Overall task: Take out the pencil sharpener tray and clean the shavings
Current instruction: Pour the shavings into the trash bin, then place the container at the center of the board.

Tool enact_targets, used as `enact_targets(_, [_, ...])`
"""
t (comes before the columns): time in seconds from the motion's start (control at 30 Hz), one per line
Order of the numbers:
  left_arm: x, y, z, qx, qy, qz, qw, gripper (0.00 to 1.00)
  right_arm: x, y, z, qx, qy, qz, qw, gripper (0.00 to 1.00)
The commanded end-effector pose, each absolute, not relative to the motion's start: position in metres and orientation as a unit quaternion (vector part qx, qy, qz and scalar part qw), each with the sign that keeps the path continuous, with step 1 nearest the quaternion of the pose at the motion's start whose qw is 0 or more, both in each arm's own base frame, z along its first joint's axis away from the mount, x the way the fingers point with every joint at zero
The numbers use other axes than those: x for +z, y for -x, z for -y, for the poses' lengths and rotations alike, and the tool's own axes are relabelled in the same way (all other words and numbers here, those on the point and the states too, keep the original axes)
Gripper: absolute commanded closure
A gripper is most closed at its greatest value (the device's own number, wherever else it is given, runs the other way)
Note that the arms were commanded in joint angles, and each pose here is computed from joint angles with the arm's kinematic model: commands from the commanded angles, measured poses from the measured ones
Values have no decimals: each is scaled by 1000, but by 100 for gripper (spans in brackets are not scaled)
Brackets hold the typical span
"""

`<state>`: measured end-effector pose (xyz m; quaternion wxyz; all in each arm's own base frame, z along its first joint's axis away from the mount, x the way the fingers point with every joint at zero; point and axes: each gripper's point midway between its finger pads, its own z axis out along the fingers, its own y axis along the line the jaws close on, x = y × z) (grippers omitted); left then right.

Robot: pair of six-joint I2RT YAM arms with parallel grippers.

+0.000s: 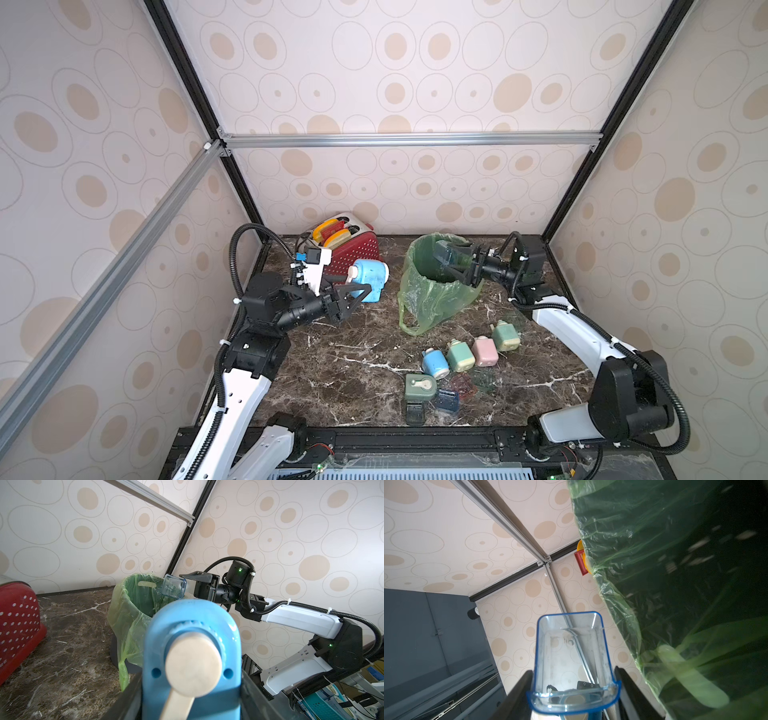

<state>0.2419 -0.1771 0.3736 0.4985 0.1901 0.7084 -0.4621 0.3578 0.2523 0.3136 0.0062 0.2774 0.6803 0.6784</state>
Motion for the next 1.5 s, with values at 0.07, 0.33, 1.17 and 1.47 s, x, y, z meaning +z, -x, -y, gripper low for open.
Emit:
enact_targets(0.07, [395,-234,176,-464,-205,-681,527,100,383,-352,-250,710,-225,-666,49,100])
enact_targets(0.33, [396,-233,176,-467,-206,-678,529,100,308,-348,-250,696,-292,-656,-16,100])
enact_targets(1.17, [391,-241,171,-451,-188,-692,532,100,335,-254,-275,489,72,-851,179,100])
enact_targets(1.47, [376,-268,160,-429,-140,-720,527,100,236,-179,-335,276,305,-877,249,100])
